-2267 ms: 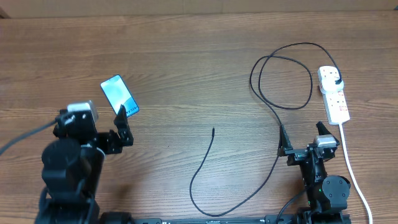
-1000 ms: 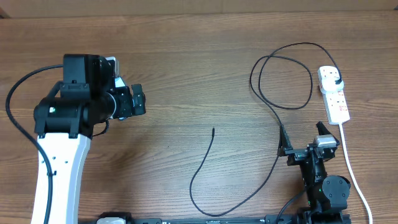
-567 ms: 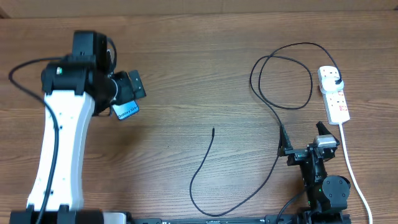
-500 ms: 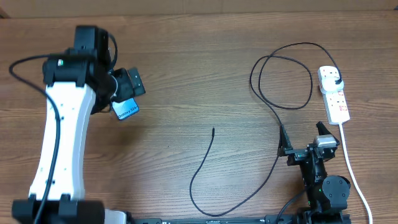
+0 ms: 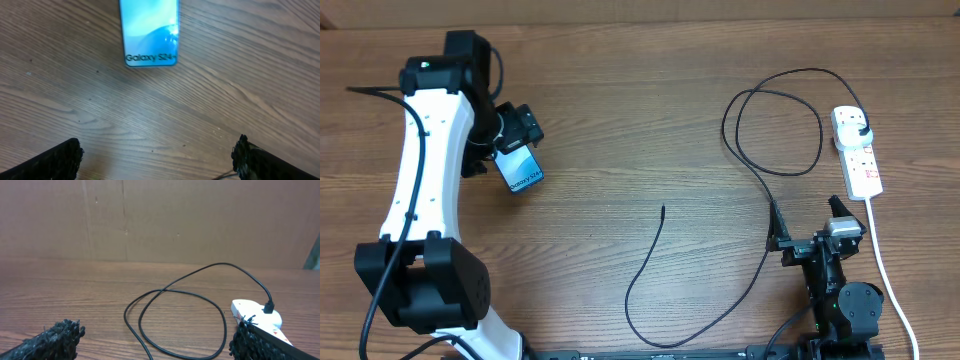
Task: Plug charger to phone and switch on socket
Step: 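Lower the left gripper onto the phone and close on it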
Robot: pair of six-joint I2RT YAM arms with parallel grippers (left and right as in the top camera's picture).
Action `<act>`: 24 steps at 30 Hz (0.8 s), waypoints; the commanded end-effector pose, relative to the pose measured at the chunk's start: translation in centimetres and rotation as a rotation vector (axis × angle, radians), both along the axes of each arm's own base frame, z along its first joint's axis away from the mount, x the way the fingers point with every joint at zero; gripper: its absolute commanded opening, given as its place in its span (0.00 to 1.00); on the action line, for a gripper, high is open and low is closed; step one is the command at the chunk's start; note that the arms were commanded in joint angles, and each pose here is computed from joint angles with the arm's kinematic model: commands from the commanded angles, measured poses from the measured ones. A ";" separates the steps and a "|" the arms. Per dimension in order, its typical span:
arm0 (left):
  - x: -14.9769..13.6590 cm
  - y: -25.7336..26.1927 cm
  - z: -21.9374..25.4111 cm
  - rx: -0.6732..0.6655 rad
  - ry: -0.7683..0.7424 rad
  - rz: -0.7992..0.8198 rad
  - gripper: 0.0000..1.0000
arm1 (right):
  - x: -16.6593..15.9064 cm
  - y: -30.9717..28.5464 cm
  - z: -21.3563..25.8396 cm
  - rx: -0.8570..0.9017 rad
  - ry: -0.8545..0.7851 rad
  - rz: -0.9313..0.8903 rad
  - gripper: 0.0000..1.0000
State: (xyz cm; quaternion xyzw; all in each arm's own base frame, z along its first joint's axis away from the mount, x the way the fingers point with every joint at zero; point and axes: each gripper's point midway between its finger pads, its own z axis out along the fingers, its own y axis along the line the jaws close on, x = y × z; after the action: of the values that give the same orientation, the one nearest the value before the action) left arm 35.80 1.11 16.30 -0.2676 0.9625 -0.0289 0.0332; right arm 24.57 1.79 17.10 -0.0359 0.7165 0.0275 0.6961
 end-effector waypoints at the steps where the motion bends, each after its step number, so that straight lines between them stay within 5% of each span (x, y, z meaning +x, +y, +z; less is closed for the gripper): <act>1: 0.8 0.6 0.3 -0.021 -0.021 0.039 1.00 | 0.0 -0.1 -0.1 -0.005 -0.006 -0.007 1.00; 24: 2.4 1.6 2.3 0.025 -0.063 0.017 1.00 | 0.0 -0.1 -0.1 -0.005 -0.006 -0.008 1.00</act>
State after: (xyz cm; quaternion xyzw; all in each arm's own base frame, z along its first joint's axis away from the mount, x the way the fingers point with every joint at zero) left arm 37.87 2.29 19.21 -0.2799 0.9561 -0.0368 0.0781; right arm 24.57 1.79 17.10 -0.0360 0.7165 0.0276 0.6961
